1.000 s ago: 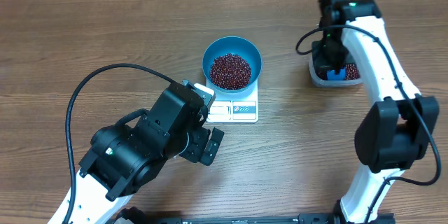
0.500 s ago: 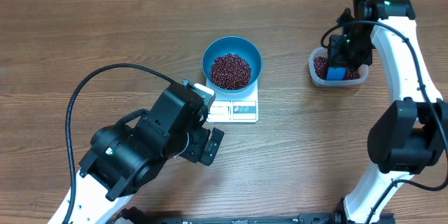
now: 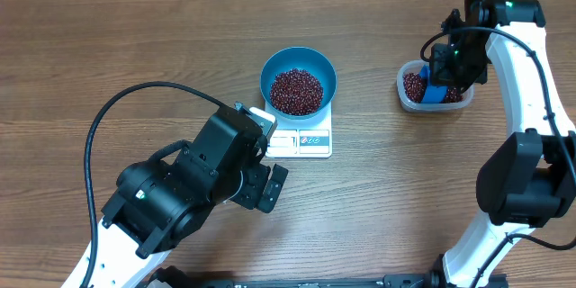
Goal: Scoop item into bowl and weigh 150g on scale
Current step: 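Dip and drag the scoop through the beans with the right gripper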
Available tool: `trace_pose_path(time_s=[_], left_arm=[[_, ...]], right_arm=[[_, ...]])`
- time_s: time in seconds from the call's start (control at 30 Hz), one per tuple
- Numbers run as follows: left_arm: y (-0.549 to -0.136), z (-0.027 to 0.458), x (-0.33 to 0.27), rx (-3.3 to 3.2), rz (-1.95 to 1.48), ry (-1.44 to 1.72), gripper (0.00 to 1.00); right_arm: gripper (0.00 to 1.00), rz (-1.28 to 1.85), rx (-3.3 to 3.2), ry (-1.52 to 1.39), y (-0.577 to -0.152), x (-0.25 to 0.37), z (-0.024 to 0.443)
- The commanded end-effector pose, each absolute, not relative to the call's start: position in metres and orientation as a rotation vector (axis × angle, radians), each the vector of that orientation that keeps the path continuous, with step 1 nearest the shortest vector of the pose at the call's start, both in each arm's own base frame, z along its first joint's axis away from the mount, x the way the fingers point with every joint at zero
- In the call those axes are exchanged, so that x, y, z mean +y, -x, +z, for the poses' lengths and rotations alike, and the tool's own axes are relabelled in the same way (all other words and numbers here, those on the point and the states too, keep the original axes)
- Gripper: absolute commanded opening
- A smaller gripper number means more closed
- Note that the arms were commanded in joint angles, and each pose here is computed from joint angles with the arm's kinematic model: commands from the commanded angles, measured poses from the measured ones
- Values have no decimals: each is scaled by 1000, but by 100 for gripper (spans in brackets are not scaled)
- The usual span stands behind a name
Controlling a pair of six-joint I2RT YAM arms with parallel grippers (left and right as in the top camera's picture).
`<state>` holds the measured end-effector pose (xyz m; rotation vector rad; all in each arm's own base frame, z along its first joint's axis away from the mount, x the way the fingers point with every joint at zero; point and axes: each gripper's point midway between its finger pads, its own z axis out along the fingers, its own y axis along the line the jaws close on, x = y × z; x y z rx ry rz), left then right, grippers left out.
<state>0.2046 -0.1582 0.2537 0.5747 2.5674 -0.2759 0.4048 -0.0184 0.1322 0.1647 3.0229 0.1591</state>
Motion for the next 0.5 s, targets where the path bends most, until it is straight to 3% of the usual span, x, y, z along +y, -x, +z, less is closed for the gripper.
trace_pose_path(time_s=[0.0,0.47], left_arm=[[-205,259,-159,2547,-283,-590,100],[-205,259,-159,2547,-283,-590,99]], right_arm=[[4,300,2945,-102,-408,-6,157],[4,308,2954,-274,-399,-43,156]])
